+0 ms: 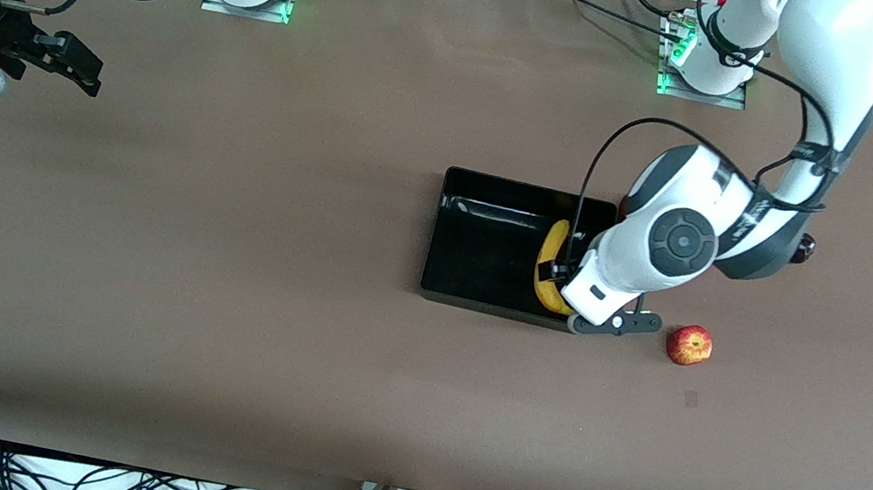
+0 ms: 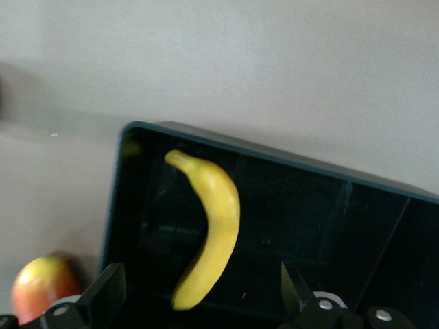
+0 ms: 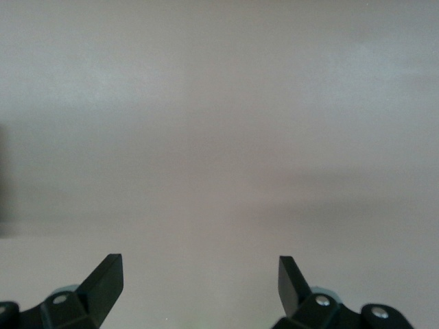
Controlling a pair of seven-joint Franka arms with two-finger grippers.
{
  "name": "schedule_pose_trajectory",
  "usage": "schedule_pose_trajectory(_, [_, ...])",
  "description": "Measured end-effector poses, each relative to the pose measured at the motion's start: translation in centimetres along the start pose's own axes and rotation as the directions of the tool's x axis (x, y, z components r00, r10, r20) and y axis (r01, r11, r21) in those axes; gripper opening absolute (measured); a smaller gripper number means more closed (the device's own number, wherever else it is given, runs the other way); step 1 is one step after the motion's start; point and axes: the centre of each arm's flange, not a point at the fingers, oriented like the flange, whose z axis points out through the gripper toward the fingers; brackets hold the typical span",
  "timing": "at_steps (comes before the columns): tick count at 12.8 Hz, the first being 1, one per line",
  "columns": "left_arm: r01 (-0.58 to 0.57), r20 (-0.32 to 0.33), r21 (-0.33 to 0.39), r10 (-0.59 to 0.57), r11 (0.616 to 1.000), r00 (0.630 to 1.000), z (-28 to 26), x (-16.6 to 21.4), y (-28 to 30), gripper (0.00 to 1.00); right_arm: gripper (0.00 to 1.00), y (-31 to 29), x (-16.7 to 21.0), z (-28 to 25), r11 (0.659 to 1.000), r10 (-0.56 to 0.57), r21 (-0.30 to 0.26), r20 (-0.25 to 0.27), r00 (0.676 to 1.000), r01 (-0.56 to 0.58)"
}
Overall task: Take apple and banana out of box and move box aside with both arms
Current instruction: 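Move the left gripper back into the tray over the yellow banana, then close the left gripper on the banana and lift it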
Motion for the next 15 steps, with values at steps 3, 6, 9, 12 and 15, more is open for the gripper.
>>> schedule_pose_trajectory(3, [0.028, -0.046, 0.04, -0.026, 0.999, 0.999, 6.6, -0.7, 0.0, 1.0, 1.0, 0.0, 0.0, 0.0, 1.0, 0.0, 0.0, 0.0, 1.0, 0.0])
schedule_pose_trajectory(6, [0.048, -0.072, 0.043, -0.045, 0.998, 0.996, 10.2, -2.6, 0.3, 1.0, 1.0, 0.0, 0.0, 0.0, 1.0, 0.0, 0.0, 0.001, 1.0, 0.0])
schedule_pose_trajectory(9, [0.08, -0.141, 0.062, -0.071, 0.995, 0.988, 13.5, -4.9, 0.6, 1.0, 1.0, 0.0, 0.0, 0.0, 1.0, 0.0, 0.0, 0.001, 1.0, 0.0])
schedule_pose_trajectory(12, [0.115, -0.178, 0.069, -0.101, 0.991, 0.979, 15.7, -5.9, 0.8, 0.94, 1.0, 0.0, 0.0, 0.0, 1.0, 0.0, 0.0, 0.001, 1.0, 0.0])
schedule_pose_trajectory(15, [0.119, -0.186, 0.066, -0.105, 0.991, 0.977, 15.3, -5.9, 0.9, 0.63, 1.0, 0.0, 0.0, 0.0, 1.0, 0.0, 0.0, 0.001, 1.0, 0.0])
